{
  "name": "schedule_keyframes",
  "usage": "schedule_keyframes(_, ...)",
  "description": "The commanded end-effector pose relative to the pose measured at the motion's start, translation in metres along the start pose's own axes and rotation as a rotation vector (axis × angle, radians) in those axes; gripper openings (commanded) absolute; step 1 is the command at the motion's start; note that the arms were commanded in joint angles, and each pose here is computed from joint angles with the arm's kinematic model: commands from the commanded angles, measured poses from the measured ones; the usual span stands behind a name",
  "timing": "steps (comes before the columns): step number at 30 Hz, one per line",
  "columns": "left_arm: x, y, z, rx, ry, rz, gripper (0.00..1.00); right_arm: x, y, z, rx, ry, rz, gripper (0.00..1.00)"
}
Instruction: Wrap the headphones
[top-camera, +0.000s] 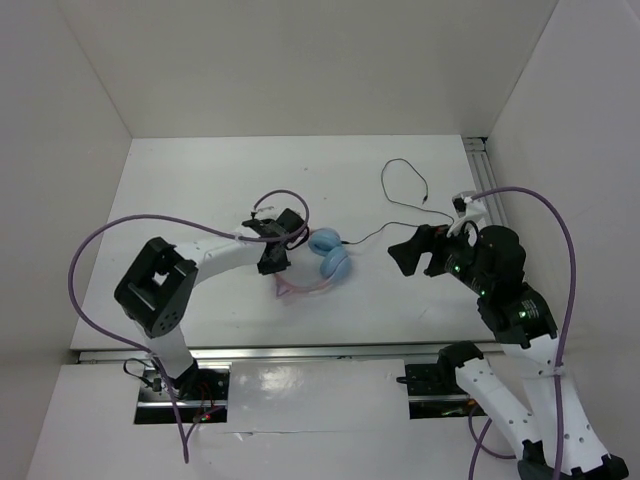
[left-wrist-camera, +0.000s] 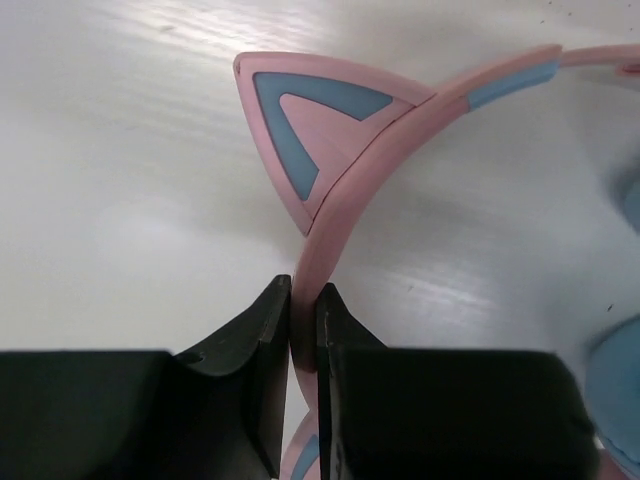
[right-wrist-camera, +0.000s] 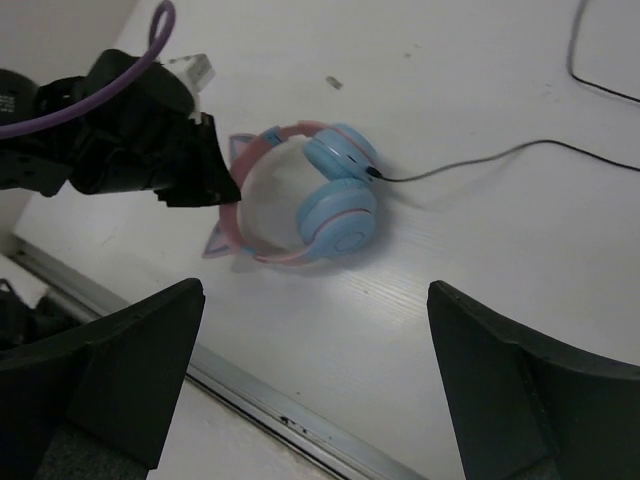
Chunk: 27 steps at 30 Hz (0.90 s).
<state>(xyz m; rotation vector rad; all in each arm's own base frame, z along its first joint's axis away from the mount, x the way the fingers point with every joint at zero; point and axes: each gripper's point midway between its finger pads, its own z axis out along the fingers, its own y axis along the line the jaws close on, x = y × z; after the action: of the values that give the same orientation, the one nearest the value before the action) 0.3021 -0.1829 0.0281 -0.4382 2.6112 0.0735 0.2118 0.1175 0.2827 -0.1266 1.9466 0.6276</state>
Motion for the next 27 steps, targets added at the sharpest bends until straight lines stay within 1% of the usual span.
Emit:
schedule_keyframes(1,-0.023,0.062,-0.064,-0.240,-0.091,0.051,0.00,0.005,0.037,0.000,-0.242,-0.061,0.022,1.00)
schedule_keyframes(2,-0.035,0.068,-0.086,-0.221,-0.130,0.021,0.00,-0.005,0.049,-0.001,-0.311,-0.124,0.026,1.00)
schedule_keyframes(3,-0.050,0.066,-0.106,-0.198,-0.168,-0.001,0.00,-0.001,0.057,-0.003,-0.373,-0.129,0.026,1.00)
schedule_keyframes(4,-0.056,0.083,-0.122,-0.244,-0.196,0.014,0.00,0.001,0.059,0.000,-0.412,-0.172,0.022,1.00)
schedule_keyframes(5,-0.065,0.090,-0.137,-0.251,-0.227,0.000,0.00,0.001,0.063,0.000,-0.439,-0.187,0.061,1.00)
schedule_keyframes(6,-0.085,0.096,-0.164,-0.234,-0.306,-0.048,0.00,0.018,0.061,0.007,-0.468,-0.172,0.083,1.00)
schedule_keyframes(7,-0.086,0.112,-0.178,-0.274,-0.307,-0.034,0.00,0.005,0.066,0.006,-0.512,-0.253,0.070,1.00)
schedule_keyframes(8,-0.092,0.119,-0.191,-0.279,-0.330,-0.040,0.00,0.004,0.068,0.005,-0.538,-0.280,0.102,1.00)
schedule_keyframes(10,-0.108,0.124,-0.220,-0.231,-0.385,-0.031,0.00,0.008,0.063,0.013,-0.539,-0.313,0.103,1.00)
schedule_keyframes(11,-0.111,0.127,-0.228,-0.219,-0.395,0.001,0.00,0.000,0.062,0.014,-0.536,-0.356,0.063,1.00)
schedule_keyframes(14,-0.118,0.134,-0.248,-0.166,-0.425,-0.013,0.00,-0.007,0.058,0.028,-0.526,-0.395,0.005,1.00)
schedule_keyframes(16,-0.122,0.136,-0.256,-0.150,-0.434,-0.008,0.00,0.003,0.059,0.040,-0.555,-0.371,-0.051,1.00)
schedule_keyframes(17,-0.121,0.137,-0.258,-0.135,-0.430,-0.005,0.00,-0.004,0.065,0.037,-0.593,-0.413,-0.102,1.00)
schedule_keyframes(19,-0.122,0.140,-0.263,-0.122,-0.432,-0.006,0.00,0.001,0.072,0.046,-0.627,-0.399,-0.145,1.00)
schedule_keyframes(20,-0.120,0.139,-0.265,-0.102,-0.426,-0.011,0.00,0.004,0.072,0.059,-0.622,-0.361,-0.146,1.00)
schedule_keyframes(21,-0.120,0.140,-0.268,-0.082,-0.430,-0.005,0.00,0.011,0.079,0.067,-0.644,-0.337,-0.185,1.00)
schedule_keyframes(22,-0.120,0.137,-0.268,-0.072,-0.429,0.000,0.00,0.013,0.079,0.077,-0.623,-0.319,-0.191,1.00)
schedule_keyframes(23,-0.119,0.138,-0.271,-0.056,-0.430,-0.006,0.00,0.018,0.081,0.096,-0.609,-0.269,-0.198,1.00)
schedule_keyframes(24,-0.119,0.139,-0.271,-0.058,-0.430,0.003,0.00,0.029,0.080,0.108,-0.595,-0.227,-0.232,1.00)
schedule_keyframes(26,-0.122,0.140,-0.279,-0.034,-0.444,-0.023,0.00,0.046,0.086,0.133,-0.585,-0.150,-0.243,1.00)
schedule_keyframes(27,-0.118,0.143,-0.281,-0.028,-0.431,-0.026,0.00,0.052,0.085,0.141,-0.574,-0.130,-0.248,0.99)
